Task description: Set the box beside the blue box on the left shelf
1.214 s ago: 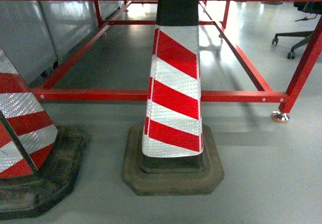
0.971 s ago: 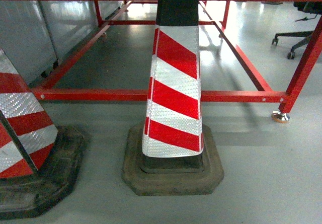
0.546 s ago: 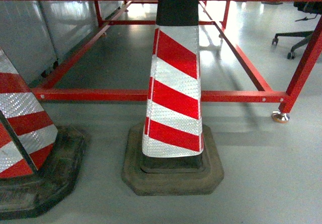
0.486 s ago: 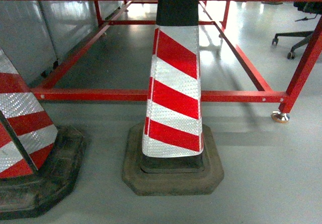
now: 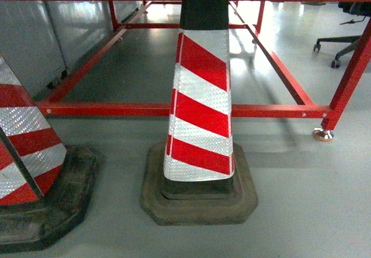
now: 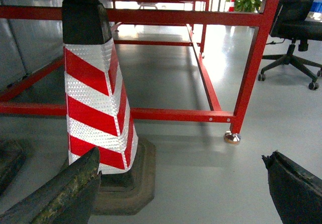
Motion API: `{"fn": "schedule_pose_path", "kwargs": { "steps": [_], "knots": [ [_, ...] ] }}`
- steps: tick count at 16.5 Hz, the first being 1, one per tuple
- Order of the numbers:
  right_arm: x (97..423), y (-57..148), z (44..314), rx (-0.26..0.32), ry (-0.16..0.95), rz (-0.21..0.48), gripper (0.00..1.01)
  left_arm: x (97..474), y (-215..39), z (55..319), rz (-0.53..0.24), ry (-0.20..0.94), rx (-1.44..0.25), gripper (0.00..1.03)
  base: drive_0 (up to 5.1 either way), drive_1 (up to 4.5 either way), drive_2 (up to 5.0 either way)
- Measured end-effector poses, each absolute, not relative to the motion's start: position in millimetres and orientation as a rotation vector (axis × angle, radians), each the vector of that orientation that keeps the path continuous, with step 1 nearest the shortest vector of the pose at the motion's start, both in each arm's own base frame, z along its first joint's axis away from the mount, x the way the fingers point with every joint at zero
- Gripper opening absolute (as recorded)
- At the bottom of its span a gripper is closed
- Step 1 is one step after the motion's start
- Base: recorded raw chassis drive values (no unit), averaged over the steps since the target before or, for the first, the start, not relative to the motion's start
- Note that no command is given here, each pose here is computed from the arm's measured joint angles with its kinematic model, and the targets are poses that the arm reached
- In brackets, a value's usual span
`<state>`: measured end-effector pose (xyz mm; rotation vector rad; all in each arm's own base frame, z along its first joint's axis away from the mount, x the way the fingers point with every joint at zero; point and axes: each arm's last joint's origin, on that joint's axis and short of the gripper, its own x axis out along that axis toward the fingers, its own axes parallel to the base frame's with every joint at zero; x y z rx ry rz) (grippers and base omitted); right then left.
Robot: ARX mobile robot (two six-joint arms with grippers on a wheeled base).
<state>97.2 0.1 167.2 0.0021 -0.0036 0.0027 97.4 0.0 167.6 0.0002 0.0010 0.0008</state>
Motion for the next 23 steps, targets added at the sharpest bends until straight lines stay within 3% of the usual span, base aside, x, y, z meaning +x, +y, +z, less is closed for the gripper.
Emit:
{"fn": "schedule_pose_path", "kwargs": {
  "steps": [23],
  "knots": [
    [97.2,0.0,167.1,0.002,-0.003,0.0,0.98,97.4,0.0,167.7,-0.001,0.0,0.001,0.98,0.0,0.0,0.0]
  ]
}}
